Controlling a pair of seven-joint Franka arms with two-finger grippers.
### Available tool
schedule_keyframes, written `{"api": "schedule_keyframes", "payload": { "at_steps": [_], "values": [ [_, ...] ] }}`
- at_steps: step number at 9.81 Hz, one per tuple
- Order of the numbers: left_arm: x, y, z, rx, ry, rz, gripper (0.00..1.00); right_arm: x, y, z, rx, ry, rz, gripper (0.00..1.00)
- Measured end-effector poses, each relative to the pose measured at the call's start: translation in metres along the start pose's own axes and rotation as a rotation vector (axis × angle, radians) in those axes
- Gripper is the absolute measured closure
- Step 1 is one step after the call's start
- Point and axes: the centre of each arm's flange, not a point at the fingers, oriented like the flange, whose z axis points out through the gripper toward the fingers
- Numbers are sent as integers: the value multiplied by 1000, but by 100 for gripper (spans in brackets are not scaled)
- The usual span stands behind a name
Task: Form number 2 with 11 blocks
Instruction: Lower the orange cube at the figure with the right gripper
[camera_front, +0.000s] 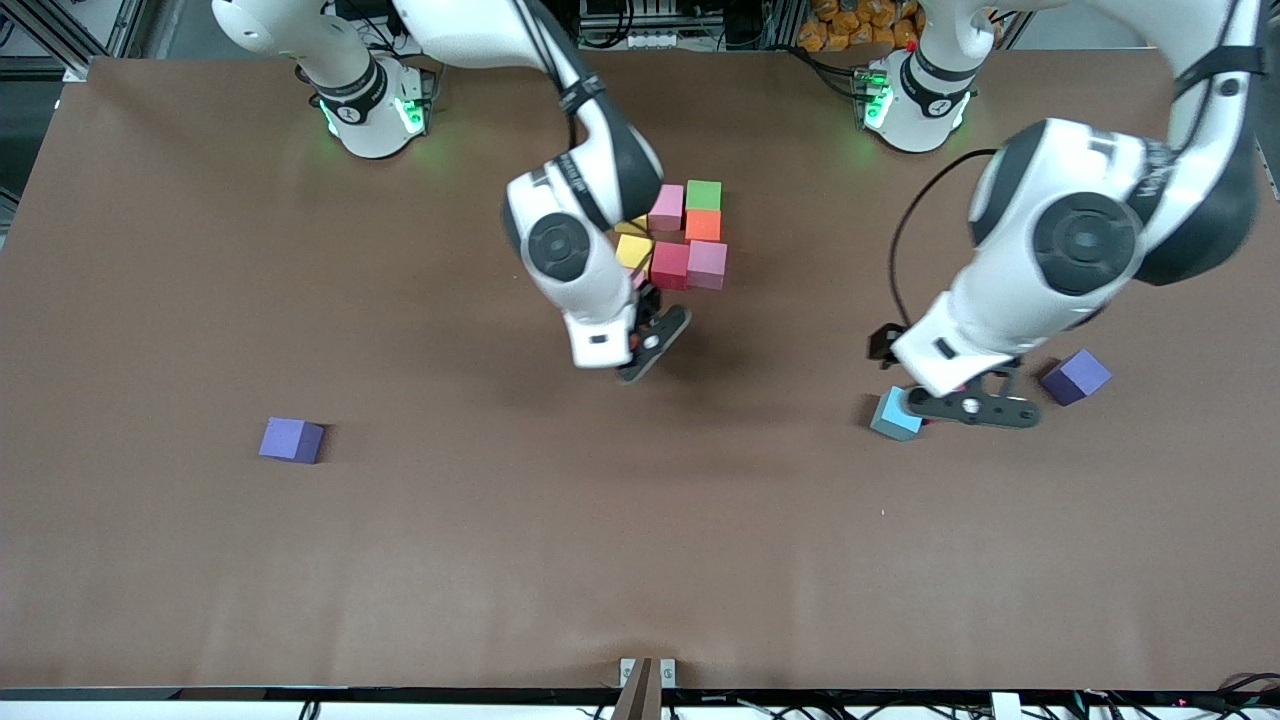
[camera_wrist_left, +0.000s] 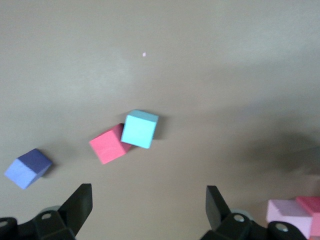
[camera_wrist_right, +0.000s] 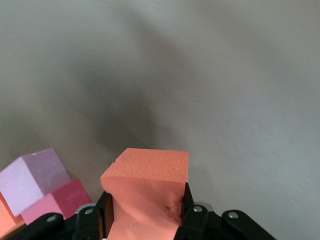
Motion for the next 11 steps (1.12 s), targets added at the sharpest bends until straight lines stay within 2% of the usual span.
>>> {"api": "schedule_keyframes", "payload": {
  "at_steps": [2, 3, 6, 9, 11],
  "values": [
    [1, -19, 22, 7, -13, 60, 0, 11, -33, 18, -3, 46, -106, 46],
    [2, -18, 35, 21, -14, 92, 0, 13, -43, 29, 0, 48, -146, 46],
    [6, -6, 80, 20, 5, 181, 0, 15, -58, 60, 3, 21, -220, 46],
    [4, 4, 123, 6, 25, 272, 0, 12, -65, 76, -33, -22, -328, 46],
    [3, 4, 131, 4, 16, 286, 0, 10, -65, 77, -47, -51, -391, 46]
  ]
}}
